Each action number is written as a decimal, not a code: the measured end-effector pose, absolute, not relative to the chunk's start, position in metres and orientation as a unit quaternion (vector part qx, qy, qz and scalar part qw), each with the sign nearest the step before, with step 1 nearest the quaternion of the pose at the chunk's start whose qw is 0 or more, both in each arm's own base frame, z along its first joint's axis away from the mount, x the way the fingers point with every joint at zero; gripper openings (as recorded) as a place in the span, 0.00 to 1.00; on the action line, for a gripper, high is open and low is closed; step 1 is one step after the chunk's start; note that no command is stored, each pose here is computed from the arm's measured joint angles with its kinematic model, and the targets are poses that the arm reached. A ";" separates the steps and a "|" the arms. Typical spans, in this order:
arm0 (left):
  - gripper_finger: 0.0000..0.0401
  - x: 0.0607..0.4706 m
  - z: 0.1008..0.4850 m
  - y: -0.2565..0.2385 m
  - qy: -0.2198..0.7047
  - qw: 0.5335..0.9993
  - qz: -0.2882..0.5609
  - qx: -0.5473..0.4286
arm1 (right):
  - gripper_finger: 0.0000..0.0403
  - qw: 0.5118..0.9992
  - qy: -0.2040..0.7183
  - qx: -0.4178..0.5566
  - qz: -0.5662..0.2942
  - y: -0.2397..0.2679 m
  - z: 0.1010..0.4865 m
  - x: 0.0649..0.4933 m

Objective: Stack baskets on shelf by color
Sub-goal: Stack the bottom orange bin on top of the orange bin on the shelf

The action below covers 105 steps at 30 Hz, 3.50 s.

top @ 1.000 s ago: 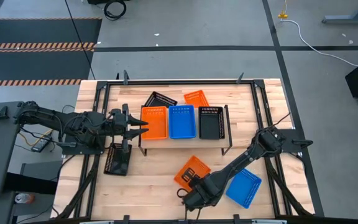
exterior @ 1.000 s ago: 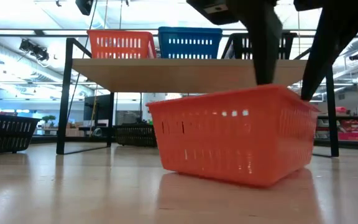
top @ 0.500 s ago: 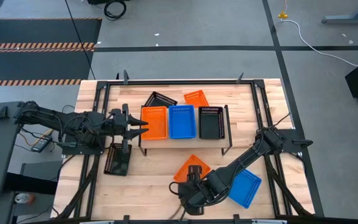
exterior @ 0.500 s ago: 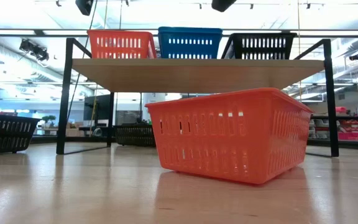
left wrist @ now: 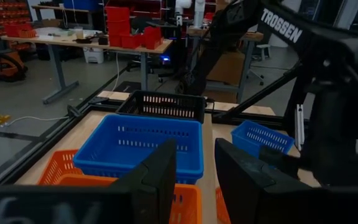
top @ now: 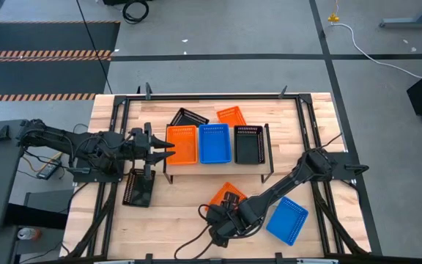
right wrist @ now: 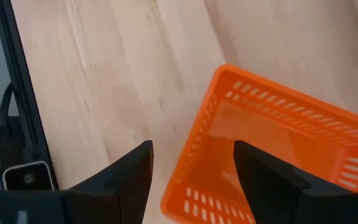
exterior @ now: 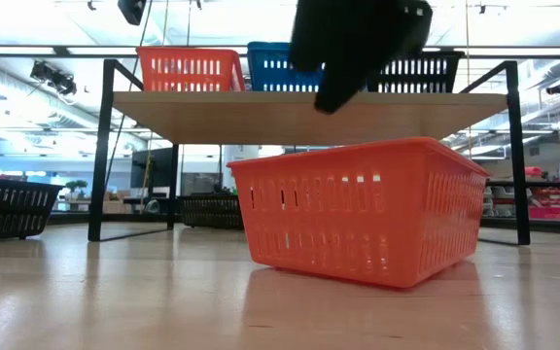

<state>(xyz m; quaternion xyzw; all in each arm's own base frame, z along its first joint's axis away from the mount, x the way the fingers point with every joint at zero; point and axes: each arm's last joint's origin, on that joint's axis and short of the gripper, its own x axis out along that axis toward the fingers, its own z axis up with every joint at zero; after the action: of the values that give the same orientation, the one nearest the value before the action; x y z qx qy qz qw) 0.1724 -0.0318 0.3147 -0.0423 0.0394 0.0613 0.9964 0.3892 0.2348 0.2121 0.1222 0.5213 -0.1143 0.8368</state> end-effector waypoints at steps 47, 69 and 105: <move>0.29 0.172 0.315 -0.032 0.039 0.996 0.061 -0.043 | 0.22 0.854 0.514 -0.077 0.026 0.236 0.168 0.385; 0.29 0.199 0.329 -0.114 -0.088 0.987 -0.132 -0.009 | 0.43 0.883 0.449 -0.123 0.055 0.248 0.267 0.358; 0.50 0.351 0.200 -0.187 0.519 0.851 -0.054 0.051 | 0.49 0.812 0.565 -0.037 -0.146 0.257 0.290 0.202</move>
<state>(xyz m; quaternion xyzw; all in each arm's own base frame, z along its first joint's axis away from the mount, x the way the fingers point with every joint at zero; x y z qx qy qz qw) 0.3509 -0.1873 0.2004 0.0507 0.5192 -0.0538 0.8514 0.2023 0.2568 0.2896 -0.0373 0.5647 -0.1455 0.8115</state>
